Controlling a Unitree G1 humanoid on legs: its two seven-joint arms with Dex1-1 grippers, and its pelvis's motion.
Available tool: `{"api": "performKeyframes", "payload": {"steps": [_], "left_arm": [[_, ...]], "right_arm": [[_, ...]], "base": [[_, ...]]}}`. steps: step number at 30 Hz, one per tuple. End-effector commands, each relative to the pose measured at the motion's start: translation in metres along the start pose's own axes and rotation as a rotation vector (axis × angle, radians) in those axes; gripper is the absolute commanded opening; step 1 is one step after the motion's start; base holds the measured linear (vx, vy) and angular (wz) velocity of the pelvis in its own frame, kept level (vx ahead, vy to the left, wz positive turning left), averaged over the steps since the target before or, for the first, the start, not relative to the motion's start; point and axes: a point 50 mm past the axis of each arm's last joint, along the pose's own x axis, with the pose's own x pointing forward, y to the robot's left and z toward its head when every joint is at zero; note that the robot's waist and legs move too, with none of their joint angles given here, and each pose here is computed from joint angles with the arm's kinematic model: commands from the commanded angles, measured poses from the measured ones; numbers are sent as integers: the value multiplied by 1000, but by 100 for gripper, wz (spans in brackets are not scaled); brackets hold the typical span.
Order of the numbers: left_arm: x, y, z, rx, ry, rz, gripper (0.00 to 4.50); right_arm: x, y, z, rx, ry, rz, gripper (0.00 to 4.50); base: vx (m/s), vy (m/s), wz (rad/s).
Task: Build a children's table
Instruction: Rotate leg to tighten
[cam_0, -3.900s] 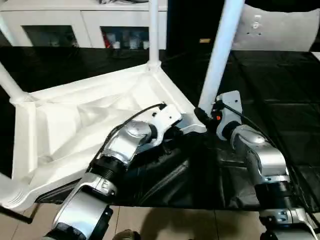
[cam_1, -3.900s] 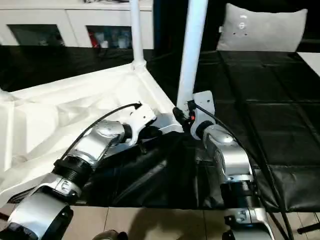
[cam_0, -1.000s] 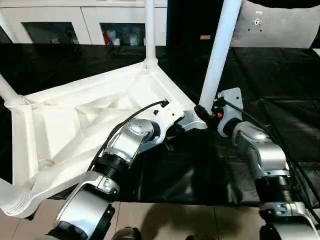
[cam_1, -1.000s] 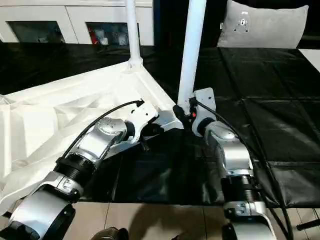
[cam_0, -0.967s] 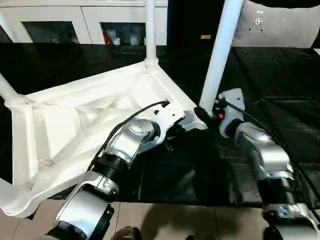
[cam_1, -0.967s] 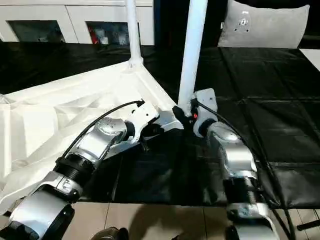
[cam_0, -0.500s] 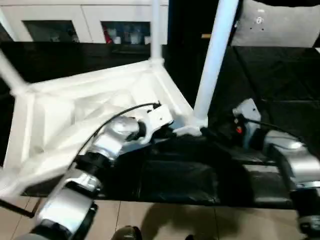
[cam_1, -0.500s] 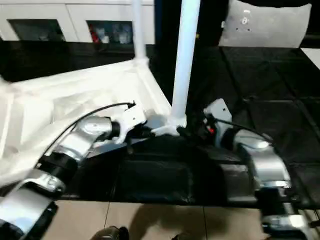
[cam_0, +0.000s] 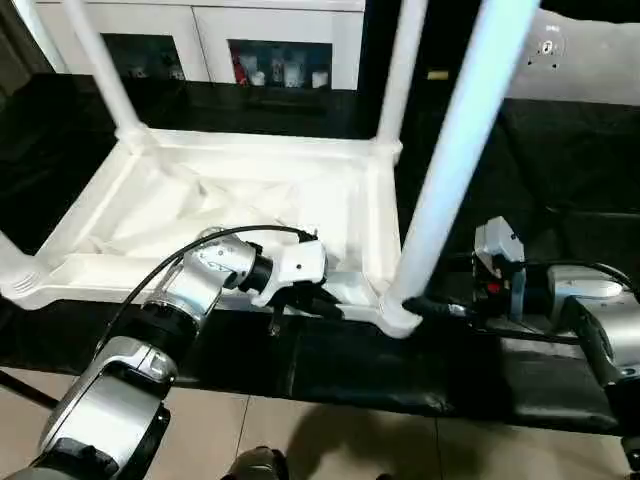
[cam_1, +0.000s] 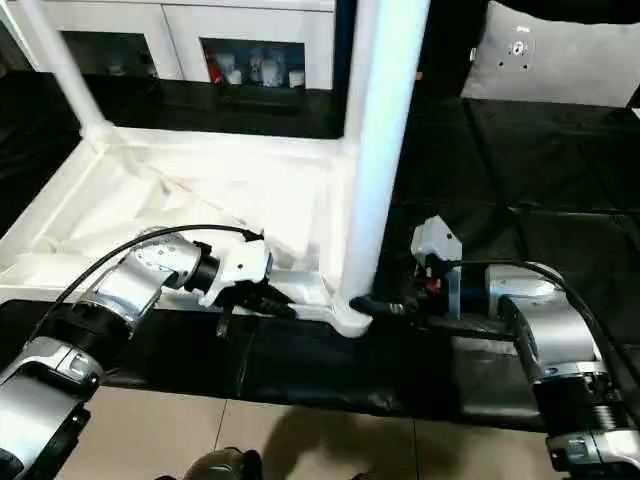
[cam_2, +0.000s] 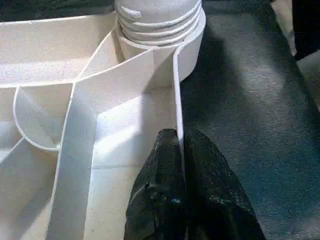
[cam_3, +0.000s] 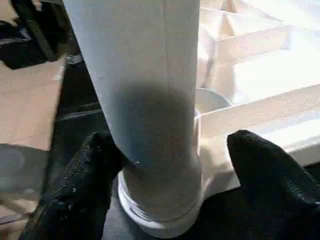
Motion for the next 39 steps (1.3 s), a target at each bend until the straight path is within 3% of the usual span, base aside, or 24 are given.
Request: {"api": "performKeyframes", "payload": {"steps": [1, 13, 24, 26, 31, 34, 39], "left_arm": [[8, -6, 2, 36, 5, -80, 0], [8, -8, 1, 41, 2, -118, 0], [6, -6, -5, -25, 28, -71, 0], [7, -1, -5, -67, 19, -13, 0], [13, 7, -1, -142, 27, 107, 0], [29, 17, 13, -249, -7, 273, 0], [49, 25, 29, -314, -28, 409, 0]], "right_arm": [[1, 3, 5, -11, -2, 42, 328], [5, 4, 2, 23, -4, 101, 220], [11, 15, -1, 78, -25, 148, 194], [16, 17, -3, 91, -37, 112, 193], [31, 6, -10, 128, 20, -105, 193], [51, -11, -13, 240, 84, -414, 193], [68, -22, -9, 316, 82, -629, 191]], "base": [[0, 0, 0], [0, 0, 0], [0, 0, 0], [0, 0, 0], [0, 0, 0], [0, 0, 0], [0, 0, 0]]}}
